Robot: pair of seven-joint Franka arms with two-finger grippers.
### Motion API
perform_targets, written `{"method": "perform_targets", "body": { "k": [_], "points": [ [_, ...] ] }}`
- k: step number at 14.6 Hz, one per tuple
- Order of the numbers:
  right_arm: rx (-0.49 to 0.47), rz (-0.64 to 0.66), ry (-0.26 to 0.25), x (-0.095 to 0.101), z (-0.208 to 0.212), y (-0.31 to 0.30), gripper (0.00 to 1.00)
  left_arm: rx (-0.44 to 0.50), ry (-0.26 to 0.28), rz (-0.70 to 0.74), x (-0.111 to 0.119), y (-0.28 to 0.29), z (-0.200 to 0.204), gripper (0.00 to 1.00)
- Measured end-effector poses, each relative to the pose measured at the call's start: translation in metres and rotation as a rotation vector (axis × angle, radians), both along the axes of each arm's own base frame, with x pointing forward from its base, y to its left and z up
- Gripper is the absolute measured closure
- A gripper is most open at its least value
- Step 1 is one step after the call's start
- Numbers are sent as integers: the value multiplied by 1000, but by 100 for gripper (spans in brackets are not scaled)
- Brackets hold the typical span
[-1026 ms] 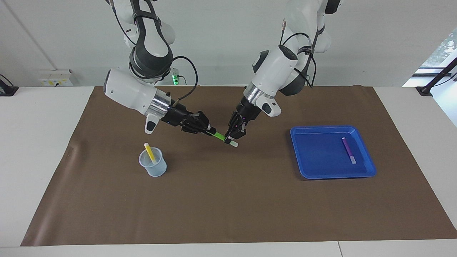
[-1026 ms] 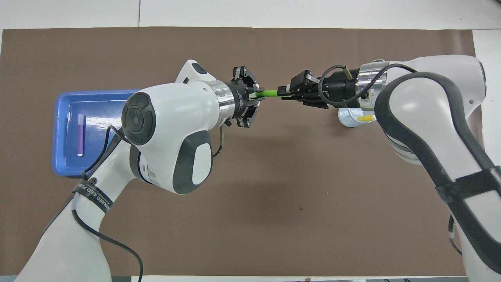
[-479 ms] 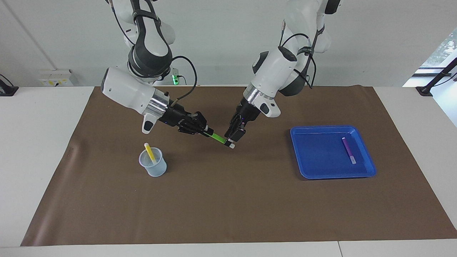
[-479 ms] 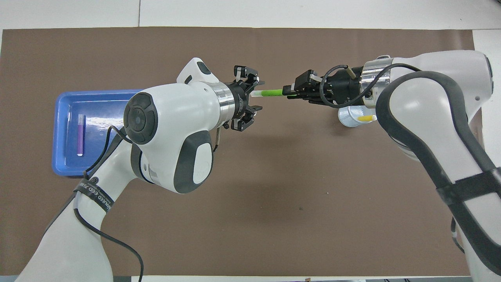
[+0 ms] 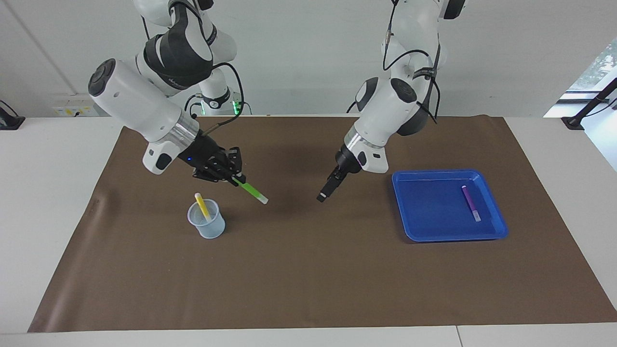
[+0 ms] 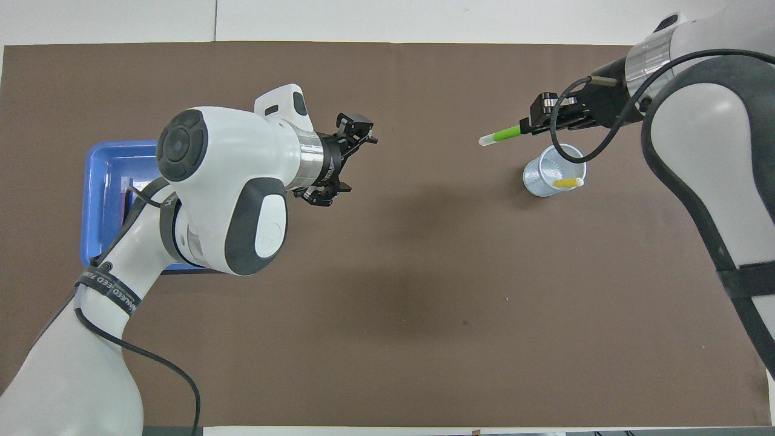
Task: Transfer and insert pens with both arms
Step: 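Insert the green pen into the white cup with the right gripper, then grasp the purple pen in the tray with the left gripper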
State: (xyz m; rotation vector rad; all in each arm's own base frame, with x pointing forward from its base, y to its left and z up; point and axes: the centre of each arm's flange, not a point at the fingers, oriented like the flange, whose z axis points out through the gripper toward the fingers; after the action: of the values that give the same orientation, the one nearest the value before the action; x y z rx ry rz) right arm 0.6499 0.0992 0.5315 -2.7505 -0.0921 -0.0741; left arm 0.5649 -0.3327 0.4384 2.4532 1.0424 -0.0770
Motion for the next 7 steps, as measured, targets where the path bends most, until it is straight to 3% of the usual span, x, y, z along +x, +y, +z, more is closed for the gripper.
{"method": "perform_targets", "body": {
  "k": [4, 7],
  "points": [
    [-286, 136, -47, 10, -17, -20, 81, 218, -110, -312, 3, 74, -34, 0],
    [-342, 187, -51, 11, -22, -24, 81, 288, -161, -458, 15, 145, -45, 0]
  ]
}}
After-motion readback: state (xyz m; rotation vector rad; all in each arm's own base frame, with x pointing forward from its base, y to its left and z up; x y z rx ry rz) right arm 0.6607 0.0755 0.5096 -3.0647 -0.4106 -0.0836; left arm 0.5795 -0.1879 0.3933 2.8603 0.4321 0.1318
